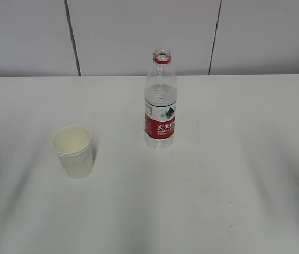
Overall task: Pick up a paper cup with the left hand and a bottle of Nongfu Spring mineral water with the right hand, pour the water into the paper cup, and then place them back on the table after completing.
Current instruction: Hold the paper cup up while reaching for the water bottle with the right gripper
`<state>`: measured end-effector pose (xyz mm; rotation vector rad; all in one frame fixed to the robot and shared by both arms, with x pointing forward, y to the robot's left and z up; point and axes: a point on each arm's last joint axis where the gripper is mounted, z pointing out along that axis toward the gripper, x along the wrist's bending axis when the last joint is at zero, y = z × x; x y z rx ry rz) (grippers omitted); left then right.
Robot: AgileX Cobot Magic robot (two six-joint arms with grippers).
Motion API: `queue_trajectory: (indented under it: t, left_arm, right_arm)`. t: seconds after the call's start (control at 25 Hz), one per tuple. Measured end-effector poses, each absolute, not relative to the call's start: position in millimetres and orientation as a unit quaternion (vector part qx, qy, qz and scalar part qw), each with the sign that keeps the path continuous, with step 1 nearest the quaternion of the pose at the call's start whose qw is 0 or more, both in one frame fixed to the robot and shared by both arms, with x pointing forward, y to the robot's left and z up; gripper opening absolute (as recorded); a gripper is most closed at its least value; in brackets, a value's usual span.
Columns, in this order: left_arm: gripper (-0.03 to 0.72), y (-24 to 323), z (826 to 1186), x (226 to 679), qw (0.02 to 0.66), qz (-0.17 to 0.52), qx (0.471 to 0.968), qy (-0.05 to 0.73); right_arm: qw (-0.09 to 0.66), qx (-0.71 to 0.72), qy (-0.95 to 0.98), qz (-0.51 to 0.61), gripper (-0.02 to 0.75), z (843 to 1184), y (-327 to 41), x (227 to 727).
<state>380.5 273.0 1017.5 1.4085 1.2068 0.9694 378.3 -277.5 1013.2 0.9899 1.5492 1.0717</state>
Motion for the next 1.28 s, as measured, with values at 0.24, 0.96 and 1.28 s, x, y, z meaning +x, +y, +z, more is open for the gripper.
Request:
queue_trajectory:
  t: [0.24,0.96,1.28]
  left_arm:
    - [0.563,262.6,1003.8,394.5,0.501,0.388,0.598,0.491]
    - [0.563,238.9,926.0,437.8,0.419,0.334,0.72,0.442]
    - [0.563,225.8,897.3,450.7,0.453,0.321,0.73,0.399]
  right_arm:
    - [0.455,0.39,0.67,0.438,0.586,1012.3,-268.5,401.6]
    - [0.369,0.39,0.714,0.45,0.586,972.7,-248.9,465.5]
    - [0.349,0.372,0.721,0.469,0.586,958.5,-242.1,473.0]
